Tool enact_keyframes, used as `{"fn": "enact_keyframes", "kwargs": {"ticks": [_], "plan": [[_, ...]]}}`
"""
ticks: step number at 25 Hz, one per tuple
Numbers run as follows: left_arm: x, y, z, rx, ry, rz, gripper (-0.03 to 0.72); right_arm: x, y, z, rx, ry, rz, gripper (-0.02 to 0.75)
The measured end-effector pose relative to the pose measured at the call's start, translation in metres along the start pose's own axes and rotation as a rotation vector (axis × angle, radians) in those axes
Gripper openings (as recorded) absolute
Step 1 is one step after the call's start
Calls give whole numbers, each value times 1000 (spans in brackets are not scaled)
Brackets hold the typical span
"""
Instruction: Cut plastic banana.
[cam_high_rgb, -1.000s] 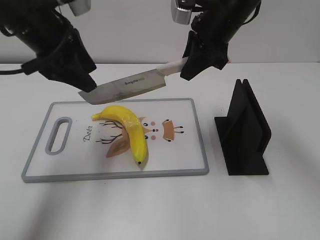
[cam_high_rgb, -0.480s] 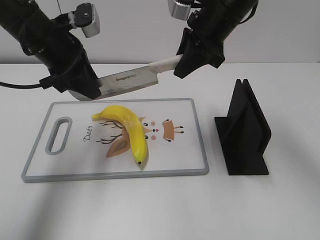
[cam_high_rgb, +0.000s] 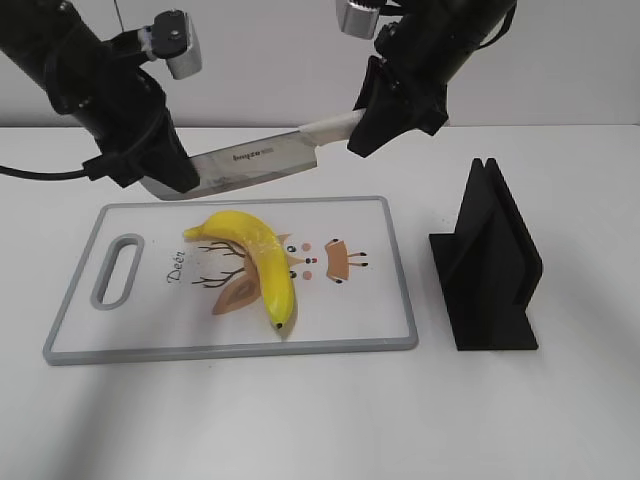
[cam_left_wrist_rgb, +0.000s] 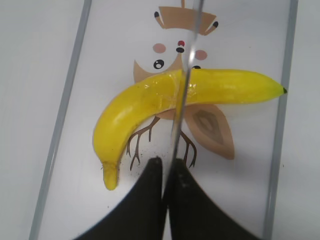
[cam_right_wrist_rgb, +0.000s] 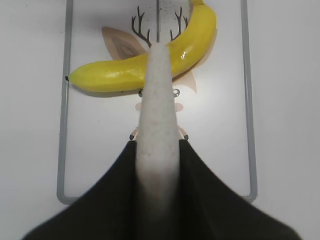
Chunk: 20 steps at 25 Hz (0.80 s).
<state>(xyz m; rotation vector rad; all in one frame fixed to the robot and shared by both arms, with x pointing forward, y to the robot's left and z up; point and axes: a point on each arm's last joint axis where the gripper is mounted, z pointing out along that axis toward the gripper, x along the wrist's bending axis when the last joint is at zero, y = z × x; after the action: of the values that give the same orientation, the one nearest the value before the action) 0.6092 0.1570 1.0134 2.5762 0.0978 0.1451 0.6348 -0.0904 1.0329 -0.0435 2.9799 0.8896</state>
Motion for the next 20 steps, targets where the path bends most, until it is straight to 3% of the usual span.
{"fn": "enact_keyframes", "kwargs": {"ticks": [7,20], "plan": [[-5,10,11,41,4,36,-1,-2,-10,7,80,11,11,172],[-2,1,35,102,-25,-38,0,-9,-31,40,146,69,34,172]]}}
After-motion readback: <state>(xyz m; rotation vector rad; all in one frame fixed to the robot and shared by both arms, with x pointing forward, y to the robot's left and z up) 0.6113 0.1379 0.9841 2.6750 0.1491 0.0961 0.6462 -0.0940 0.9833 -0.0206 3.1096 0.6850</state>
